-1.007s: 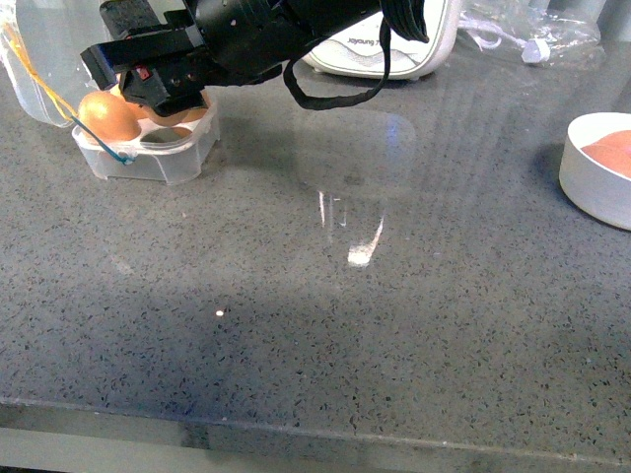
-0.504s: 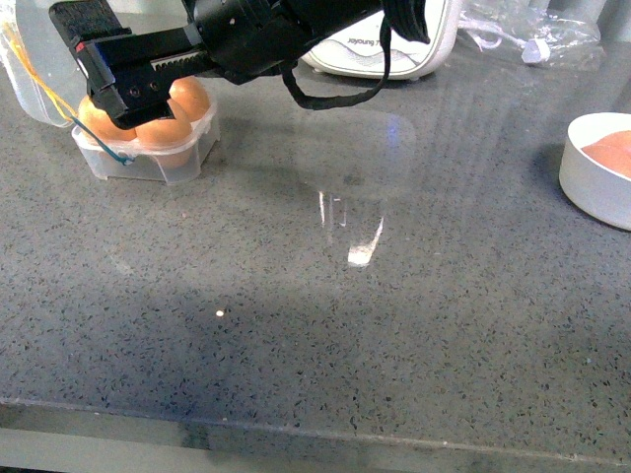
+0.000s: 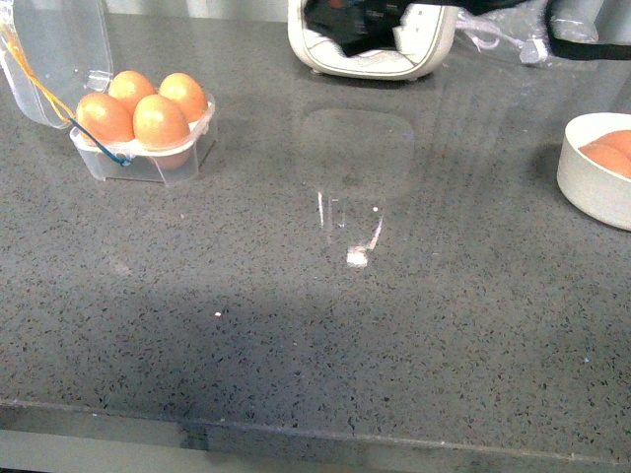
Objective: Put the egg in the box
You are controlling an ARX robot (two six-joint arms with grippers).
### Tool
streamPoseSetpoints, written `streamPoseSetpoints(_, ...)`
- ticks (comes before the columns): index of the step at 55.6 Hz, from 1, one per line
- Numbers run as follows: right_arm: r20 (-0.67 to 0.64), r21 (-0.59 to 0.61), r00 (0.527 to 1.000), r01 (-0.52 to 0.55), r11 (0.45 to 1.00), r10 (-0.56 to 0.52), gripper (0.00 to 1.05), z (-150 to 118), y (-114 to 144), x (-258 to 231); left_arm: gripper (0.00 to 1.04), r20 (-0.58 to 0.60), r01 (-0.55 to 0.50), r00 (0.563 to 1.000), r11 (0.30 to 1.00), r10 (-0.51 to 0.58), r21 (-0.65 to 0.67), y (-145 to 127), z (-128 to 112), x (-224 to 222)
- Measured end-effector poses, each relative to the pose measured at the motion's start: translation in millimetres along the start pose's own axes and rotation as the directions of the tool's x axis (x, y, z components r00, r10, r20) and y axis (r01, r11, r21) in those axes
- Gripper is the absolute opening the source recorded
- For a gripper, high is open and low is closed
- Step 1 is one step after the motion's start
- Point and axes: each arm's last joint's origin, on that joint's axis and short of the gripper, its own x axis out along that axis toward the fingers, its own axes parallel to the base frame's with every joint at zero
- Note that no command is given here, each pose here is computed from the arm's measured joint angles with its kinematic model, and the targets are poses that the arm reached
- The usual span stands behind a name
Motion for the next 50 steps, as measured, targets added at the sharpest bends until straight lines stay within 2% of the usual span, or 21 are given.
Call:
streamPoseSetpoints(10, -0.014, 0.075, 0.963, 0.269, 0.96, -0.269, 0.97, -30, -50, -61, 0.98, 0.0, 0.0, 1.0, 1.0, 0.0, 0.0, 0, 0, 0)
streamPoseSetpoints(16, -0.041, 0.12, 0.896, 0.444, 0.888, -0.443, 0.97, -48, -81, -97, 0.98, 0.0, 0.0, 1.0, 1.0, 0.0, 0.0, 0, 0, 0)
streamPoseSetpoints(19, -0.058, 0.141, 0.835, 0.549, 0.824, -0.547, 0.97, -63, -102, -124, 0.98, 0.0, 0.0, 1.0, 1.0, 0.0, 0.0, 0, 0, 0)
streamPoseSetpoints(26, -0.059, 0.161, 0.784, 0.618, 0.77, -0.618, 0.97, -78, -119, -166, 0.98, 0.0, 0.0, 1.0, 1.0, 0.0, 0.0, 0, 0, 0)
streamPoseSetpoints(28, -0.024, 0.167, 0.771, 0.63, 0.758, -0.636, 0.96, -80, -122, -182, 0.98, 0.0, 0.0, 1.0, 1.0, 0.0, 0.0, 0, 0, 0)
streamPoseSetpoints(31, 0.112, 0.198, 0.761, 0.613, 0.765, -0.639, 0.88, -80, -119, -197, 0.98, 0.0, 0.0, 1.0, 1.0, 0.0, 0.0, 0, 0, 0)
streamPoseSetpoints(34, 0.226, 0.233, 0.734, 0.598, 0.767, -0.641, 0.73, -82, -102, -214, 0.98, 0.0, 0.0, 1.0, 1.0, 0.0, 0.0, 0, 0, 0)
streamPoseSetpoints(42, 0.264, 0.265, 0.722, 0.583, 0.768, -0.639, 0.4, -90, -53, -228, 0.98, 0.0, 0.0, 1.0, 1.0, 0.0, 0.0, 0, 0, 0)
streamPoseSetpoints(50, 0.251, 0.273, 0.728, 0.58, 0.768, -0.639, 0.08, -113, -28, -223, 0.98, 0.0, 0.0, 1.0, 1.0, 0.0, 0.0, 0, 0, 0)
